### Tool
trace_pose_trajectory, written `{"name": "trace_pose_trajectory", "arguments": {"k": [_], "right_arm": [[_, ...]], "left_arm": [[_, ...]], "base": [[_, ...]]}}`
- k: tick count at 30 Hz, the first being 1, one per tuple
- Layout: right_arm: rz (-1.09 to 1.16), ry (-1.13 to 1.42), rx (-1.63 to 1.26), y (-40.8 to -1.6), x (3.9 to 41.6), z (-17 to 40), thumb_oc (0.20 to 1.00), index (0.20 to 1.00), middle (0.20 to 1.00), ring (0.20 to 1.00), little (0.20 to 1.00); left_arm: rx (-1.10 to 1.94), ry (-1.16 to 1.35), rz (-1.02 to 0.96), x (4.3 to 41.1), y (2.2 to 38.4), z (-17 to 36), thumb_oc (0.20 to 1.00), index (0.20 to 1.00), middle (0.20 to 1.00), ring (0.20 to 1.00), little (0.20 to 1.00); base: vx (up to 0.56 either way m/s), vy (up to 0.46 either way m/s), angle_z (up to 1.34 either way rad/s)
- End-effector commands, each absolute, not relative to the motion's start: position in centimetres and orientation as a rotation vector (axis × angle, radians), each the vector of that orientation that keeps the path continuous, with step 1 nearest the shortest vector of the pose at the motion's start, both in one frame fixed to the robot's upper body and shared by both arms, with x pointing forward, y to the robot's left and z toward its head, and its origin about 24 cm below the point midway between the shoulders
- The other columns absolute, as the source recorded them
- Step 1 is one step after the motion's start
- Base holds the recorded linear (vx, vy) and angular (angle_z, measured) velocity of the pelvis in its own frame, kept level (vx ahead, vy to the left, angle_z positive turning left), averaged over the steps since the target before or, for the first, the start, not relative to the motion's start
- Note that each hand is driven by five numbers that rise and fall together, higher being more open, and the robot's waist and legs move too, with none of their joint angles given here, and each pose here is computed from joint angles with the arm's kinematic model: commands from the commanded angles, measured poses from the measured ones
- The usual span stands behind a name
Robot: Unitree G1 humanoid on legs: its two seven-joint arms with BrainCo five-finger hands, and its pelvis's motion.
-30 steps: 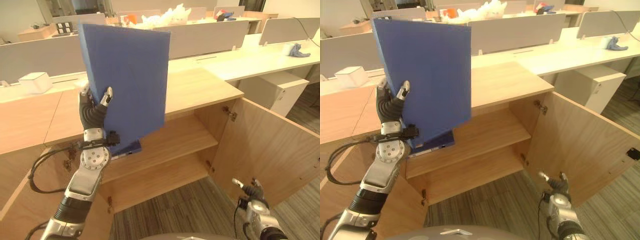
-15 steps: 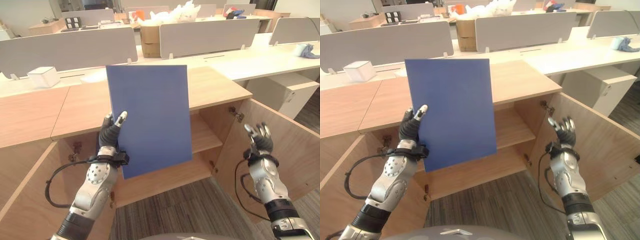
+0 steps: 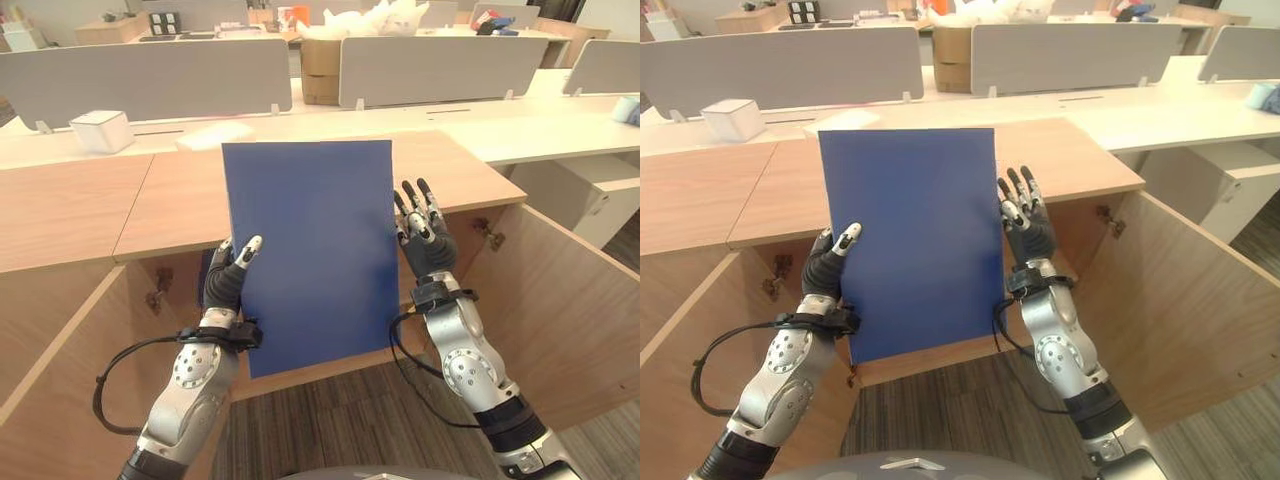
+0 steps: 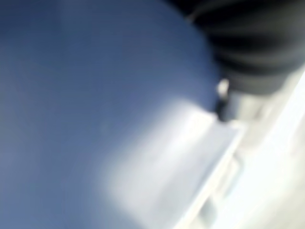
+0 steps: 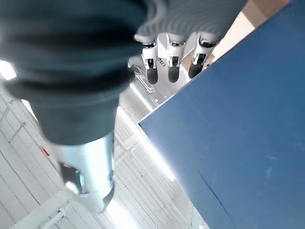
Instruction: Put the empty folder in the office cabinet
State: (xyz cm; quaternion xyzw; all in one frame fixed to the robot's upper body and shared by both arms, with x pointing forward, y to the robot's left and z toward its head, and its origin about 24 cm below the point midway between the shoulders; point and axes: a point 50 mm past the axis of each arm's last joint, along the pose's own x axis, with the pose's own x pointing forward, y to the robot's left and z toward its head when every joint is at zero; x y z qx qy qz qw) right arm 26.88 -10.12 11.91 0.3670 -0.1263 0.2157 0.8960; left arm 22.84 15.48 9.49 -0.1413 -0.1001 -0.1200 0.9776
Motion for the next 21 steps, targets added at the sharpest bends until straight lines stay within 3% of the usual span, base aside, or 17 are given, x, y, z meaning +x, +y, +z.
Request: {"name": "trace_pose_trajectory", "arguments": {"k": [1, 21], "right_arm": [[0.535, -0.320, 0.697, -9.2, 26.5, 13.0, 1.000, 1.000, 1.000, 1.000, 1.000], [0.529, -0.049, 0.635, -7.9, 25.8, 7.9, 1.000, 1.000, 1.000, 1.000, 1.000]], "left_arm": [[-0.315, -0.423, -0.247, 22.8, 16.2, 13.4, 0.200, 0.200, 0.200, 0.200, 0.200], [-0.342, -0.462, -0.286, 23.0, 15.6, 14.4, 0.200, 0.200, 0.200, 0.200, 0.200]], "base": [[0.00, 0.000, 0.00], [0.00, 0.004, 0.02]]}}
